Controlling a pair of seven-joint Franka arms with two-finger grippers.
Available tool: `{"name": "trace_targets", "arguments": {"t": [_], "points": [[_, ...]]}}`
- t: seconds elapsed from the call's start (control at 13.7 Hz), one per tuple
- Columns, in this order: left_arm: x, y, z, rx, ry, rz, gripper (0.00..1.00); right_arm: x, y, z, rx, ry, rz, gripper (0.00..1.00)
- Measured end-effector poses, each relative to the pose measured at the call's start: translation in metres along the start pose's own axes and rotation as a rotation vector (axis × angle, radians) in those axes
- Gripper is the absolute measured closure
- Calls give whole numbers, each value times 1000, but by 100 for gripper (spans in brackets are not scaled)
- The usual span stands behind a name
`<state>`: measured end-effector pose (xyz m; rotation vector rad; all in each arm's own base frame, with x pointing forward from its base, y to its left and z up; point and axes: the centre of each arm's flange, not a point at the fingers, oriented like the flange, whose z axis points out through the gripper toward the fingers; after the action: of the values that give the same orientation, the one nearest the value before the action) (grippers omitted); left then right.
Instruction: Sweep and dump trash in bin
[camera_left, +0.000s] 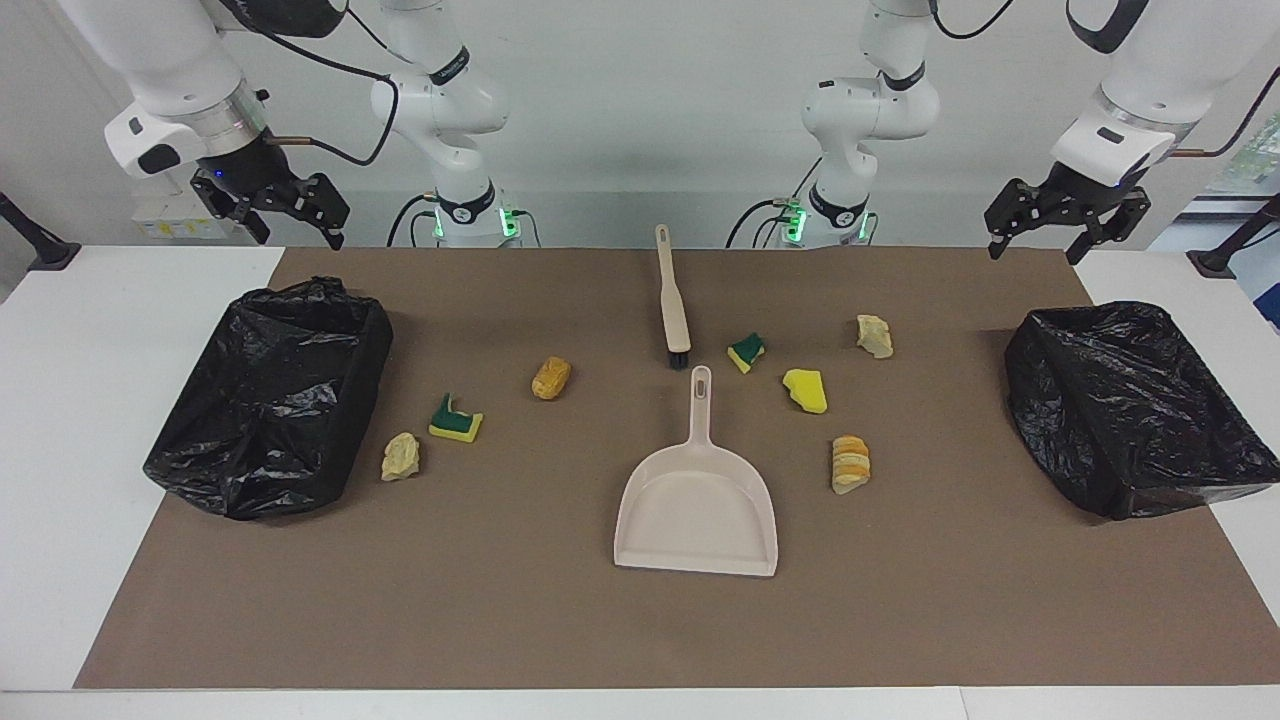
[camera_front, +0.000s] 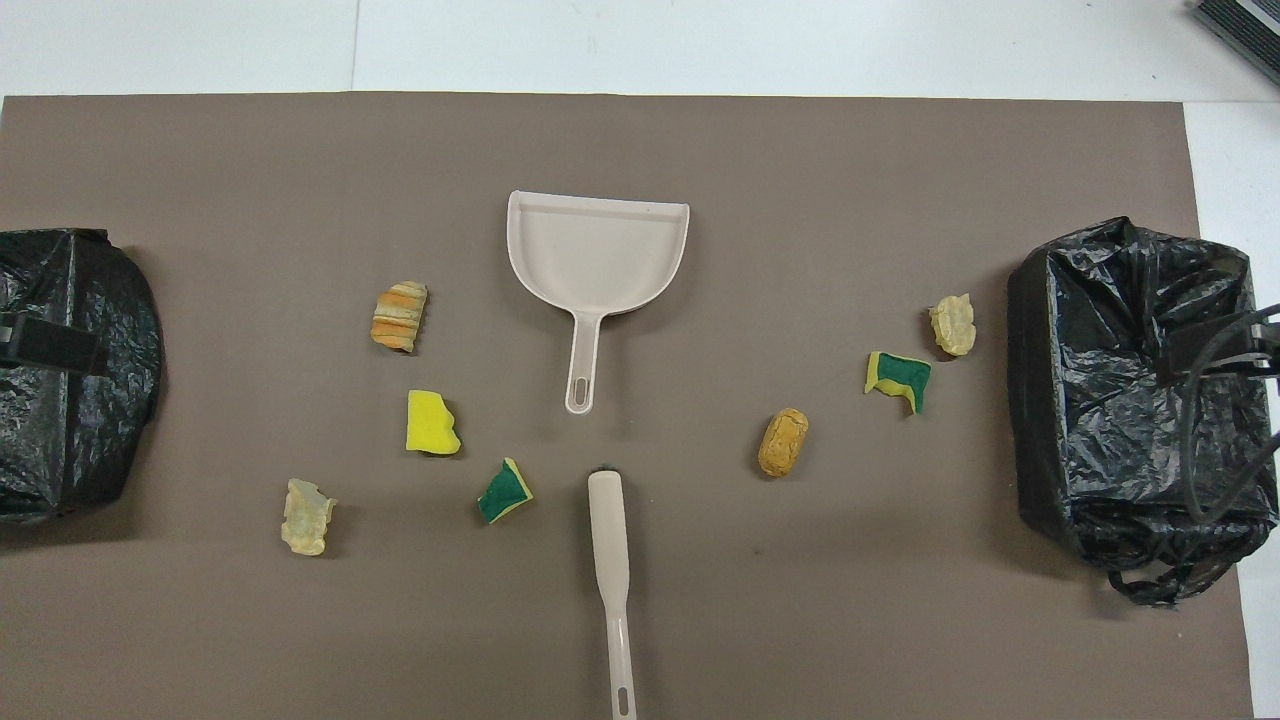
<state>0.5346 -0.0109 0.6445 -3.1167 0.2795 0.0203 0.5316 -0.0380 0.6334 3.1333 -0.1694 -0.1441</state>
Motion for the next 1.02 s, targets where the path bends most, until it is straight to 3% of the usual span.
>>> {"name": "trace_targets", "arguments": {"t": [0.15, 0.36, 1.02], "points": [[0, 1, 0, -1, -2, 2, 0, 2, -13, 5, -2, 10, -25, 0], [-9, 33, -2, -8, -61, 58, 0, 8, -52, 14, -4, 43, -53, 0], [-15, 74, -1, -16, -79, 128, 0, 23, -223, 77, 101, 61, 96, 0]]}}
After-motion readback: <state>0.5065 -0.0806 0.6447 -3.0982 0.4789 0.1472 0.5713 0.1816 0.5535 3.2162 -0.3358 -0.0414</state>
